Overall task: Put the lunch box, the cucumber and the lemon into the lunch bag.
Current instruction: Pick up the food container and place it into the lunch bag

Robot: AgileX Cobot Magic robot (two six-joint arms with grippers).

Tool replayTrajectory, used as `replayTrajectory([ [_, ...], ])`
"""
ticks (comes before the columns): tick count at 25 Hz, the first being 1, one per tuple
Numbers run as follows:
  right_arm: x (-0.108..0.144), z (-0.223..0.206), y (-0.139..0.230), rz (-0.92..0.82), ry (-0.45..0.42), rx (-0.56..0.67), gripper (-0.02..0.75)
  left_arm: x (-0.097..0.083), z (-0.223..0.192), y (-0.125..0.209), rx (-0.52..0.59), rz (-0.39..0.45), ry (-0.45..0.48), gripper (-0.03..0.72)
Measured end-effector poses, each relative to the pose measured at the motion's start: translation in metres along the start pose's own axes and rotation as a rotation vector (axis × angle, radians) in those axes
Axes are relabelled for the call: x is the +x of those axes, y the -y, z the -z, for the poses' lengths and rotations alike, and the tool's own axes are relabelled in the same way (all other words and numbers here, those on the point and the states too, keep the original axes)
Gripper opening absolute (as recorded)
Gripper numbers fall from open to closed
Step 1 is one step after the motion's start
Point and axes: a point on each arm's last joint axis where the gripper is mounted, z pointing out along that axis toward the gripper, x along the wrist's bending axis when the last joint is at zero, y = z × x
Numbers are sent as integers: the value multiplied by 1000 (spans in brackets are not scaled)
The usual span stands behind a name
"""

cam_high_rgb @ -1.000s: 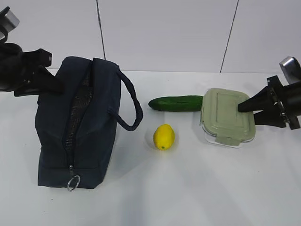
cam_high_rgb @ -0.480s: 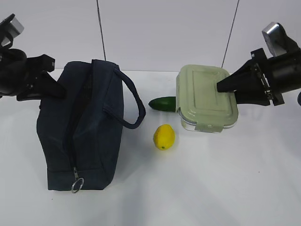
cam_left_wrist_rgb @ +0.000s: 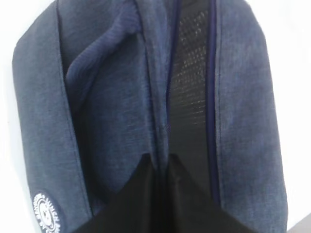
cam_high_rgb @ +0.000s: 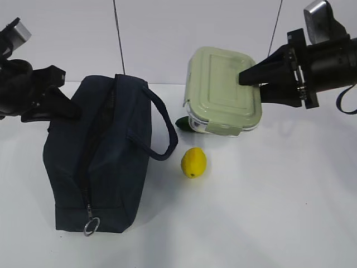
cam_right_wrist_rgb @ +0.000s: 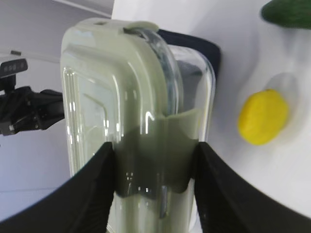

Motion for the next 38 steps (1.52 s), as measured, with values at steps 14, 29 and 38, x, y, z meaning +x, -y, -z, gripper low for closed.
replayTrajectory([
  [14, 37, -28, -3, 41, -119, 11, 379, -9, 6, 0, -11, 0, 53, 8],
  [29, 50, -75, -14, 39, -230, 46, 378, -11, 6, -1, -24, 0, 78, 8],
  [38, 36, -100, -11, -2, -237, 89, 378, -12, 6, -2, -34, 11, 91, 8],
])
